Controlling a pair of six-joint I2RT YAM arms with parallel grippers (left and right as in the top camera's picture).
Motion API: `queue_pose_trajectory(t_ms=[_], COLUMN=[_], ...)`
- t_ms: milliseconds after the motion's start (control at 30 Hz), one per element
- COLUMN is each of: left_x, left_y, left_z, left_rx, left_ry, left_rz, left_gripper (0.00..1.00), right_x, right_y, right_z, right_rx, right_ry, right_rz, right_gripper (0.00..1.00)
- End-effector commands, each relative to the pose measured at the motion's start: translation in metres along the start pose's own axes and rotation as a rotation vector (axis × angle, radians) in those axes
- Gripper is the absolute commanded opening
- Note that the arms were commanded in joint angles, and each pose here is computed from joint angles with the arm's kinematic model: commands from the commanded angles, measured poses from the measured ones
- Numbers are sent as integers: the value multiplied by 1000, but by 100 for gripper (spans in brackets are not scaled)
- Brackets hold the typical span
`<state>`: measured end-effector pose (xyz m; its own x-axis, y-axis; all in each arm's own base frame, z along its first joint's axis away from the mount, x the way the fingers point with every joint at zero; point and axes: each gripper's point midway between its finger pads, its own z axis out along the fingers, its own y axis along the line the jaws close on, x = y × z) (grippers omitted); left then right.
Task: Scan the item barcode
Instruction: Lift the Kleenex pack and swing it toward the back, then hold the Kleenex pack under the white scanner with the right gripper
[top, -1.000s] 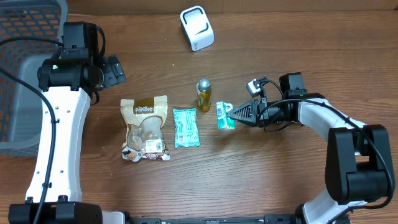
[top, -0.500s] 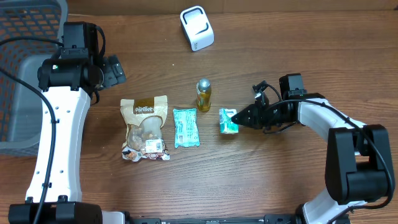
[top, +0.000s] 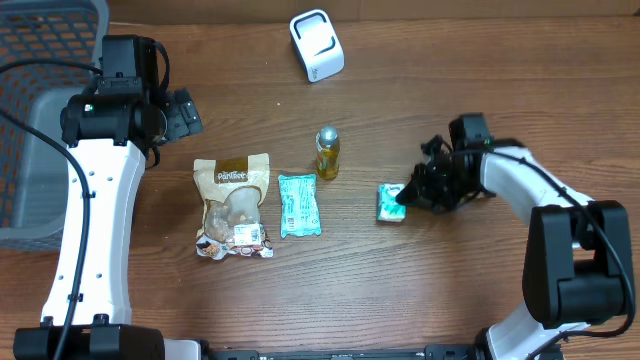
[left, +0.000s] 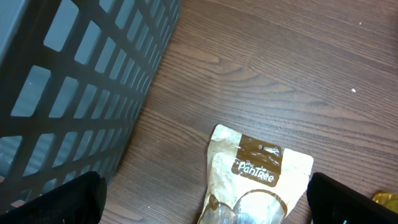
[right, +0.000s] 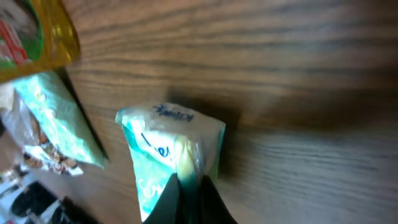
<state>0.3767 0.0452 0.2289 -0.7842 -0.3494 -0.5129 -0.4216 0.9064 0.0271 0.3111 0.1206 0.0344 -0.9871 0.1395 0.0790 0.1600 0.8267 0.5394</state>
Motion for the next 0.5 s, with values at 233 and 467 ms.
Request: queue_pose_trajectory(t_ms=[233, 467], left_x=[-2, -2], left_y=[1, 1], left_z=[-2, -2], left_rx=[-5, -5], left_ry=[-11, -11], left_rz=[26, 26], left_gripper=[100, 100], right_x=[-56, -71], right_y=[86, 134], right_z=[-105, -164], right_rx=[197, 361], right_ry=[-211, -424], right_rz=[-174, -279], right_gripper=[4, 4])
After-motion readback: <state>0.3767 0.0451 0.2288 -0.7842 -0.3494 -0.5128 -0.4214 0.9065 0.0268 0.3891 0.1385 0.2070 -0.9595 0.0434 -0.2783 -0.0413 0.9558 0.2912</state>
